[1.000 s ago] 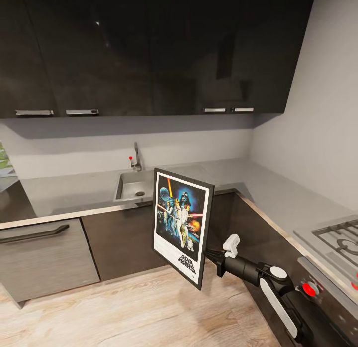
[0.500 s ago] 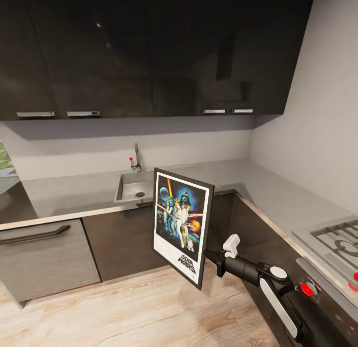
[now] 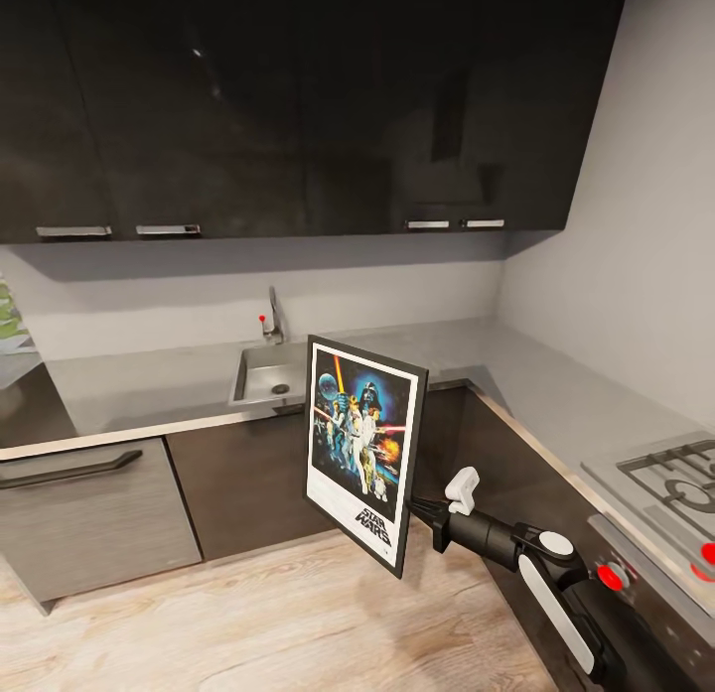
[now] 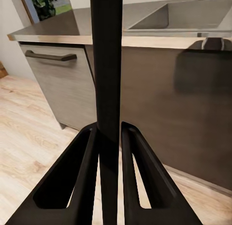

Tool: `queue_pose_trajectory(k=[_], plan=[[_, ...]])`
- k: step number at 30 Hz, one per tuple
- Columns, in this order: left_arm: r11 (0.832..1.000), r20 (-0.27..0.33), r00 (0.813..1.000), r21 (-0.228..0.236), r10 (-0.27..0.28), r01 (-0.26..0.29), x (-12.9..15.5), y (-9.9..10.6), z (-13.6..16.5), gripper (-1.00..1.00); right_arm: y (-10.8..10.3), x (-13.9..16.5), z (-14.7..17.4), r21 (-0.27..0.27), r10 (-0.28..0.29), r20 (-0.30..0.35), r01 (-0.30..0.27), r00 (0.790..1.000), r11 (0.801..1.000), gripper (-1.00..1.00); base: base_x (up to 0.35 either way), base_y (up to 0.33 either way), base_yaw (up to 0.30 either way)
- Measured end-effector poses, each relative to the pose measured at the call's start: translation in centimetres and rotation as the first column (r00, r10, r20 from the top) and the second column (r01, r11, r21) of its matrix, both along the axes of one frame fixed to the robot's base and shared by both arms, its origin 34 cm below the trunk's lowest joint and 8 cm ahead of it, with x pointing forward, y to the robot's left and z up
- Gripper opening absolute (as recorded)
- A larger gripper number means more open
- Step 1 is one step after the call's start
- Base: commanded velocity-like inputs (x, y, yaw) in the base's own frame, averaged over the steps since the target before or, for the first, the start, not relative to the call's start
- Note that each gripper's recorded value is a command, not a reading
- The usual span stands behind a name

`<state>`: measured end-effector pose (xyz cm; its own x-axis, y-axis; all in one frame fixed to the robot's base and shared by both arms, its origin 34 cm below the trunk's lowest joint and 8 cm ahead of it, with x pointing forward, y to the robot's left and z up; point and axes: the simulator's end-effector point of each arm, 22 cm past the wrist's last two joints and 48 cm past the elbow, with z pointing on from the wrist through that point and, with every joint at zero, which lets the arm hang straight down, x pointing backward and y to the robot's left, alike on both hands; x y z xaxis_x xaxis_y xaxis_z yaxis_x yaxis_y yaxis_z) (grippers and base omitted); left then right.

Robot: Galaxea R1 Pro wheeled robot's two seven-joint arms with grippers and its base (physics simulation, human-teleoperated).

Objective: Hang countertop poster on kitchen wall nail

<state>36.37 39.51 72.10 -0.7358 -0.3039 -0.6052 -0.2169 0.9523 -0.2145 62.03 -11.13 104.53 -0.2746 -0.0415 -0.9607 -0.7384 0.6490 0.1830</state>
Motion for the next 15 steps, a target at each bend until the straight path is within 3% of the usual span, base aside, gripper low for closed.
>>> queue_pose_trajectory(k=[15], plan=[[1.0, 0.0, 1.0, 0.0, 0.0, 0.0, -0.13, -0.01, 0.18, 1.0, 0.0, -0.13, 0.17, -0.001, 0.0, 0.0, 0.0, 1.0, 1.0, -1.0, 0.0, 0.0, 0.0]])
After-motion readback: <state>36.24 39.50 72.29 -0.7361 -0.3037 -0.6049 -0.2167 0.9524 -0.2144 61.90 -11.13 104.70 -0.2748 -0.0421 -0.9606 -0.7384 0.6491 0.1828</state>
